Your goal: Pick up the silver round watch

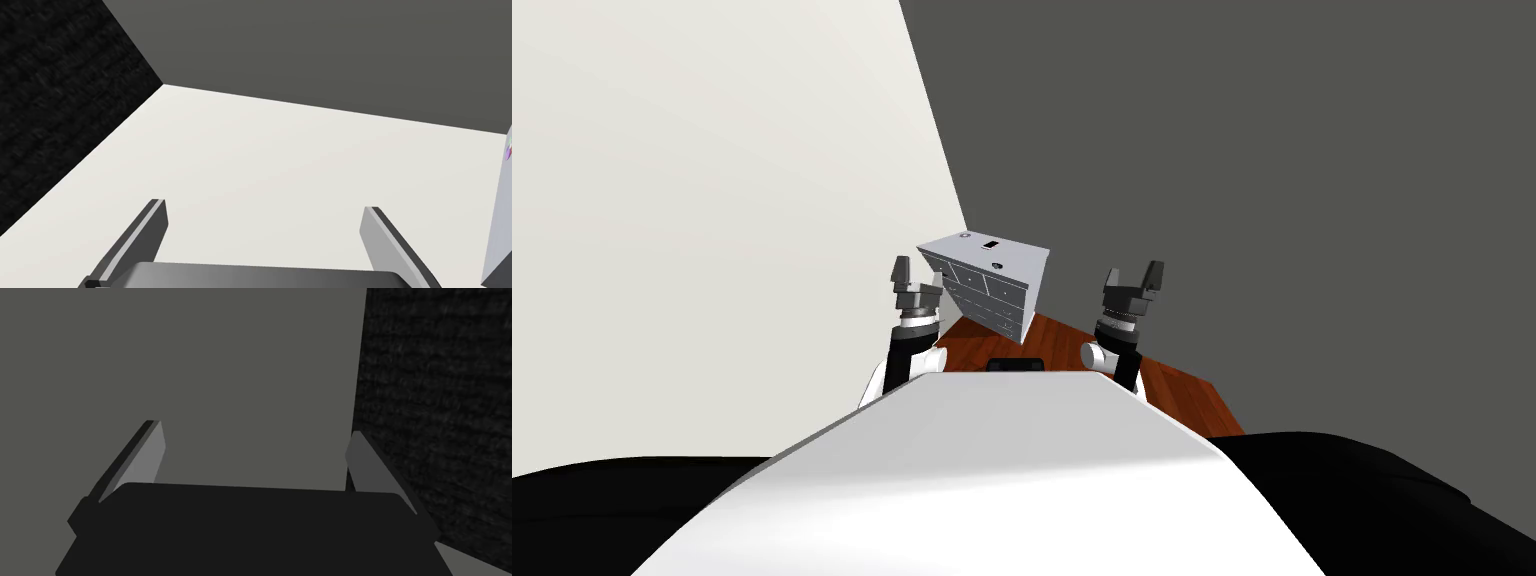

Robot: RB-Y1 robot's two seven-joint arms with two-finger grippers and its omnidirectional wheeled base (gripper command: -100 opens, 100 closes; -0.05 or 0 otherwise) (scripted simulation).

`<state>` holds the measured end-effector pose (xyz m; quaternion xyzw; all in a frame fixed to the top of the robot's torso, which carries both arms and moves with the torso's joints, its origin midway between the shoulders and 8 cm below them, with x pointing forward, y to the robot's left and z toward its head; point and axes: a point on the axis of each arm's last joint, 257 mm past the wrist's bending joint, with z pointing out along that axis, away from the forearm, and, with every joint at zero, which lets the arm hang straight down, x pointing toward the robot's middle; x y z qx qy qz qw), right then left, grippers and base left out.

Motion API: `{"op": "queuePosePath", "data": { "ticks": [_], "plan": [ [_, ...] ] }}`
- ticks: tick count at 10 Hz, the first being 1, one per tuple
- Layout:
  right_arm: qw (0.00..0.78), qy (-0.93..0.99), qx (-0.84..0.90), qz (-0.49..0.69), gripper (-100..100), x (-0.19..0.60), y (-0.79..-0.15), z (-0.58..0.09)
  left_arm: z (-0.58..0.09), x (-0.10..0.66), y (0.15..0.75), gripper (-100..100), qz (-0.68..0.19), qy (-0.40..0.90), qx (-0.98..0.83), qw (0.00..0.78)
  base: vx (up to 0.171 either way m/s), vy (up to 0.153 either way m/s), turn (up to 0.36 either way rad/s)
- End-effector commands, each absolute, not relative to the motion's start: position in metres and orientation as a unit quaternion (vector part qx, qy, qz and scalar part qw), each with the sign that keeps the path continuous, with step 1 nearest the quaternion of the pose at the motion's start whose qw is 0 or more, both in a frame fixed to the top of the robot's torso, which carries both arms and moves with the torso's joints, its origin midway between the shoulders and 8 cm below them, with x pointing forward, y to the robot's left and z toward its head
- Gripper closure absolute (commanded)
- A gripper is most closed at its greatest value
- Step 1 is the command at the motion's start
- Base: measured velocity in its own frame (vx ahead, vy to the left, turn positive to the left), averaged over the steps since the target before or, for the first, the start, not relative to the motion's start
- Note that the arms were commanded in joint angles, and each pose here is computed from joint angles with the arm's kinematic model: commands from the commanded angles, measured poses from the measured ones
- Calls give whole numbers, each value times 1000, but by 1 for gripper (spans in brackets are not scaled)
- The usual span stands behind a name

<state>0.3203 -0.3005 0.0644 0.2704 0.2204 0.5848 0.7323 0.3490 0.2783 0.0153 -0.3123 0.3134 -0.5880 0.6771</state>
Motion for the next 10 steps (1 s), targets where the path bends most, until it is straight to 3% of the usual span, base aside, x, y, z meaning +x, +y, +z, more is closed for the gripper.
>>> {"op": "queuePosePath", "data": {
  "ticks": [1, 10],
  "plan": [
    [732, 220, 270, 585, 0, 320, -300, 64, 11, 357, 281, -100, -582, 333, -311, 674, -7, 16, -43],
    [732, 220, 270, 585, 0, 320, -300, 64, -13, 404, 309, -100, -534, 414, -333, 658, -8, 22, -48]
  ]
}}
